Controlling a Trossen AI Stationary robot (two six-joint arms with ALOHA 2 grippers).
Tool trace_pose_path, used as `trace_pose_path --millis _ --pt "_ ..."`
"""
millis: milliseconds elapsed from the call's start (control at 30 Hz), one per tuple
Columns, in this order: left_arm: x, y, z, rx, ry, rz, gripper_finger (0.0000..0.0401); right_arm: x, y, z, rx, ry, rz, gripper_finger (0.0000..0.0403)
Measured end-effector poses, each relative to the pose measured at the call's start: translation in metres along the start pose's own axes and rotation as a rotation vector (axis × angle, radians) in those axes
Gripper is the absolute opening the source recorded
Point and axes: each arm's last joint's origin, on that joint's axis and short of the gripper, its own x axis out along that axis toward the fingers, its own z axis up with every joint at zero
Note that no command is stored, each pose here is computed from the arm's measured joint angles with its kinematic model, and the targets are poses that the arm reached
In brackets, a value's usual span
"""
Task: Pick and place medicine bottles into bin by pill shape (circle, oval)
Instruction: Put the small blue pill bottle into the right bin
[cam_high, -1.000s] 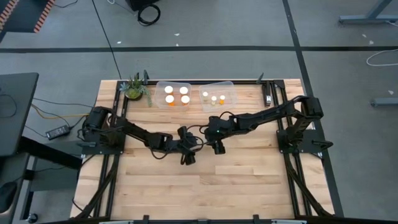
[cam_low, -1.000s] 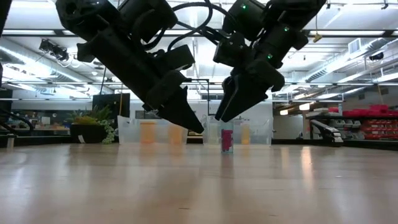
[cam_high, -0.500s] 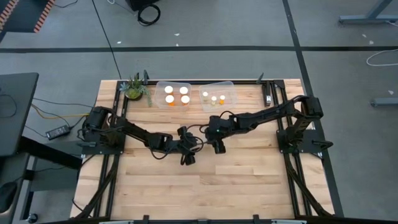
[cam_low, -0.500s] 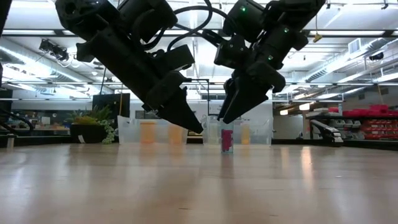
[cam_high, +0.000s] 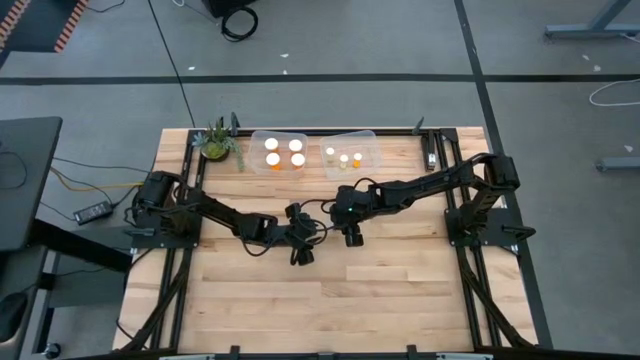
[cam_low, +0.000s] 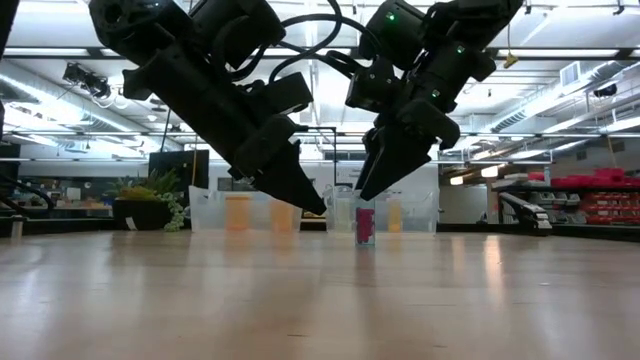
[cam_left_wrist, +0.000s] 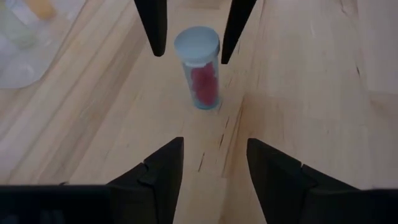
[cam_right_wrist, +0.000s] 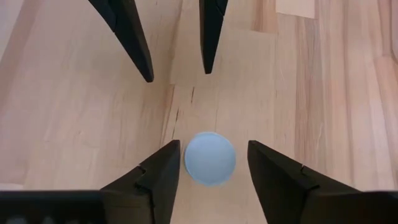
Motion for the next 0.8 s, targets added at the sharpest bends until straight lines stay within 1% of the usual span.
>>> trace_pose_path --millis 367,567,800 --pt "0.000 0.000 0.000 0.011 0.000 0.000 0.0179 0.000 0.000 0.000 -0.009 -0.001 0.001 0.0136" --pt "0.000 0.000 0.000 0.015 0.000 0.000 0.0174 0.000 -0.002 0.000 -0.018 0.000 -0.003 0.0135" --pt "0.000 0.000 0.000 0.015 0.000 0.000 0.0174 0.000 -0.011 -0.001 -0.001 0.001 -0.019 0.0135"
